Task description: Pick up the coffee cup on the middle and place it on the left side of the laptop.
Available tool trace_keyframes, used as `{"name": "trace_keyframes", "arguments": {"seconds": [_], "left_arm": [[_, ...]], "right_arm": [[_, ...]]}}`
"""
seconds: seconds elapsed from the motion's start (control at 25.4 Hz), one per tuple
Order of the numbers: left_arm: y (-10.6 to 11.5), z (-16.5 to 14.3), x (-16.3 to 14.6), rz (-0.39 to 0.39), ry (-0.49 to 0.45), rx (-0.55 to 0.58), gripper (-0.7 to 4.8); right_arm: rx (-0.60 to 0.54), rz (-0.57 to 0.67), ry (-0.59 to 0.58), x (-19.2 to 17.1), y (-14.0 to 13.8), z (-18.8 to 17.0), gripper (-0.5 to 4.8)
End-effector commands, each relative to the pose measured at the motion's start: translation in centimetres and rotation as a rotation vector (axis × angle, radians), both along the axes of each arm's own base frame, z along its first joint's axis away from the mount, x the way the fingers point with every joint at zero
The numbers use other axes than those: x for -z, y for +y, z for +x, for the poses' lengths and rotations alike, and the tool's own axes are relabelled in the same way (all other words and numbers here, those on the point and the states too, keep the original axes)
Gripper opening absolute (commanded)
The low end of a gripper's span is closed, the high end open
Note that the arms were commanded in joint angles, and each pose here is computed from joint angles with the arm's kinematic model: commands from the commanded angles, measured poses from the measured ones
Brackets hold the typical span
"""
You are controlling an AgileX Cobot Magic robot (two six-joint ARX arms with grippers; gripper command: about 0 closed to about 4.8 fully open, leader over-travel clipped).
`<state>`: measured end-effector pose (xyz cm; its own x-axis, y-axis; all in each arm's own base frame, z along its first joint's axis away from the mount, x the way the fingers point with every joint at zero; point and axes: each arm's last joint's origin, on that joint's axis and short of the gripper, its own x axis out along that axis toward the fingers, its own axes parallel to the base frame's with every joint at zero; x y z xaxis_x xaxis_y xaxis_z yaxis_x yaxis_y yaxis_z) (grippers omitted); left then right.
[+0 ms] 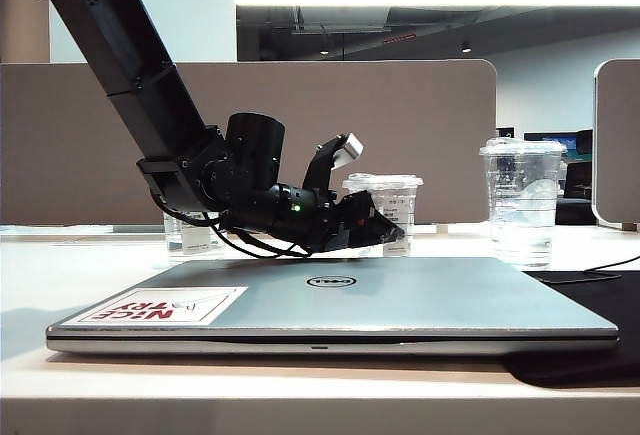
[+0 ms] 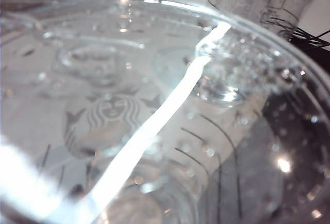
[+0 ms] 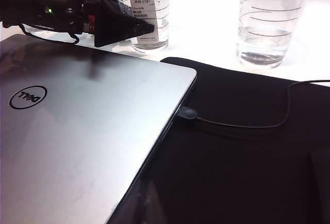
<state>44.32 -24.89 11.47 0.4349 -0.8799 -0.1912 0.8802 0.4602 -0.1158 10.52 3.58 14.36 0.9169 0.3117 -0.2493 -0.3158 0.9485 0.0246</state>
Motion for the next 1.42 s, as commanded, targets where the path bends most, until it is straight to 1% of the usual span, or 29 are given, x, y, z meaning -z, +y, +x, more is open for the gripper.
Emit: {"name": "trace_keyframes", "arguments": {"seconds": [0.04,0.24,0.51,0.63,0.79,0.83,0.94,1.02,1.06,1.22,1.3,1.42], "left_arm": [[-0.2,0.0,-1.0,-0.03,-0.039,0.032,3.09],[-0.2,0.0,-2.8,-0.069,-0.115,0.04,3.09],[0.5,-0.2,-5.3,-0.079,-0.161,0.033,3.1],[0.8,-0.9,-7.0,-0.067,-0.208,0.028,3.11],[1.5,-2.1,-10.0,-0.026,-0.242,0.011,3.1],[1.7,-2.3,-10.3,-0.022,-0.243,0.01,3.1],[3.4,-3.1,-11.3,-0.021,-0.238,-0.009,3.1],[5.3,-3.5,-11.5,-0.025,-0.204,-0.048,3.1],[6.6,-3.7,-11.5,-0.027,-0.187,-0.076,3.1],[10.1,-5.7,-11.9,-0.014,-0.193,-0.153,3.1],[11.3,-7.1,-12.0,-0.013,-0.196,-0.168,3.1],[12.1,-9.3,-12.3,-0.009,-0.196,-0.18,3.09]], "right_arm": [[0.0,0.005,-0.014,0.0,0.0,0.0,-0.05],[0.0,0.005,-0.015,-0.1,0.0,0.0,-0.05],[0.0,0.005,-0.015,-0.1,0.0,0.0,-0.05],[0.0,0.005,-0.014,0.0,0.0,0.0,-0.05],[0.0,0.005,-0.015,-0.1,0.0,0.0,-0.05],[0.0,0.005,-0.015,-0.1,0.0,0.0,-0.05],[0.0,0.005,-0.014,0.0,0.0,0.0,-0.05],[0.0,0.005,-0.015,-0.1,0.0,0.0,-0.05],[0.0,0.005,-0.014,0.0,0.0,0.0,-0.05],[-0.003,0.005,-0.014,0.0,0.0,0.0,-0.05],[-0.004,0.005,-0.015,-0.1,0.1,0.0,-0.05],[-0.011,0.005,-0.014,0.0,0.1,0.0,-0.05]]}}
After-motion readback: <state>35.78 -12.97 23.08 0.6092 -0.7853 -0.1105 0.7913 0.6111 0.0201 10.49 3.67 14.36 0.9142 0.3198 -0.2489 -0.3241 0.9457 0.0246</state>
